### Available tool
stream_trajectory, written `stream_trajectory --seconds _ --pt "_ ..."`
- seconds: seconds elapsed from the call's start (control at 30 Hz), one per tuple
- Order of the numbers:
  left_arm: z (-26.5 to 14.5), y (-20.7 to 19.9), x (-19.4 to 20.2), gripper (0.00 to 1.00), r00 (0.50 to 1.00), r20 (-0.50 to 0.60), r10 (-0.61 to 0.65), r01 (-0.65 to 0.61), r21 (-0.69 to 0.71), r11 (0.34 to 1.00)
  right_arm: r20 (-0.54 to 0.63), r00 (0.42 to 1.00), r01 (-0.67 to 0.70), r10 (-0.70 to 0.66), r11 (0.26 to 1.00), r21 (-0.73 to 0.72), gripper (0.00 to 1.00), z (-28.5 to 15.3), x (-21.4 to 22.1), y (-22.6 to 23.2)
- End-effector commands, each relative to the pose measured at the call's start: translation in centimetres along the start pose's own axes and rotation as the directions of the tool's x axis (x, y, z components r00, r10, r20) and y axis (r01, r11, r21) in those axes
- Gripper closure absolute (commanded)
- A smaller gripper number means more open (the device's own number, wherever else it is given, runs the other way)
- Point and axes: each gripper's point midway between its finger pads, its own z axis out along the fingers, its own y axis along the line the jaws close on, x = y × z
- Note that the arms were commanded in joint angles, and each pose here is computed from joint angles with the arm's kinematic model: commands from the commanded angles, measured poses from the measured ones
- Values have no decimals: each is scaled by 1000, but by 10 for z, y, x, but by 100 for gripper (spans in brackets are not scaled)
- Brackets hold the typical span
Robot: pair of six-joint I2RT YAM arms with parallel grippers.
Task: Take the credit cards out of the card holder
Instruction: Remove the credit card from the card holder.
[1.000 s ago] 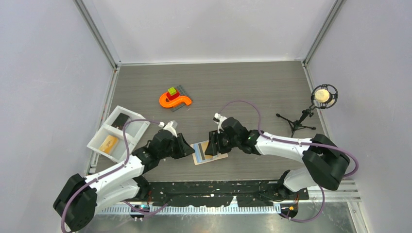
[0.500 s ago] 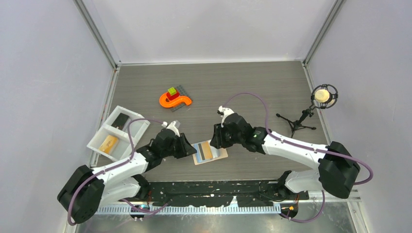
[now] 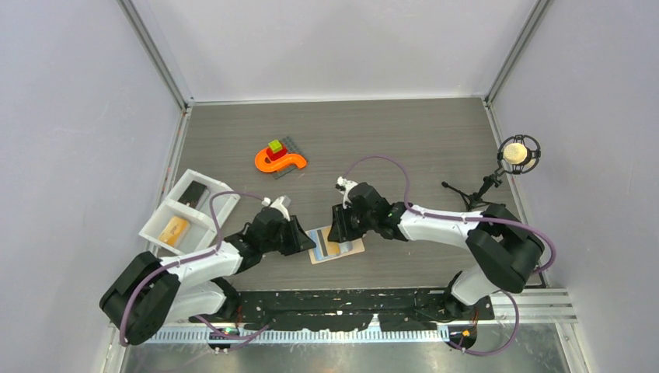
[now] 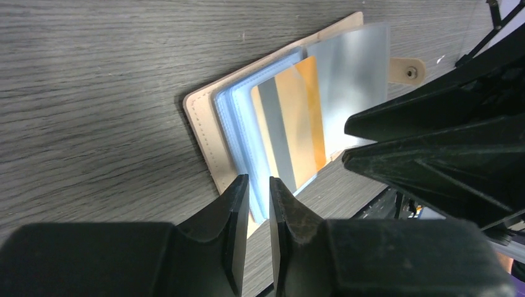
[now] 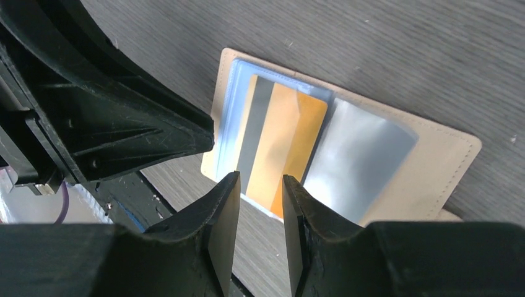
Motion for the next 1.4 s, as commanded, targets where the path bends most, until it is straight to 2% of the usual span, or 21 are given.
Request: stream_trajectory --seconds 0.0,0.3,0.77,0.87,0.97,1.03,1.37 --pt "4 -4 -1 80 1000 13 11 -11 35 999 43 999 11 -8 997 -70 61 4 -12 2" --pt "5 3 0 81 1000 9 12 -12 5 1000 11 1000 -15 15 998 -59 60 12 -2 -21" --pt "5 8 3 82 1000 6 8 -8 -16 1000 -22 999 -50 48 993 -103 63 23 8 -23" --pt "5 8 2 82 1000 6 8 -8 -18 1000 -18 999 -53 51 994 -95 71 22 8 -25" --pt "6 10 3 82 1000 6 6 -6 -25 1000 -17 998 -58 57 995 -81 88 19 7 -27" --pt "6 10 3 82 1000 2 4 -4 -27 1000 -15 998 -62 61 995 -72 94 17 6 -29" --pt "0 7 1 82 1000 4 14 -14 -29 999 9 997 -70 71 994 -89 95 -3 0 -25"
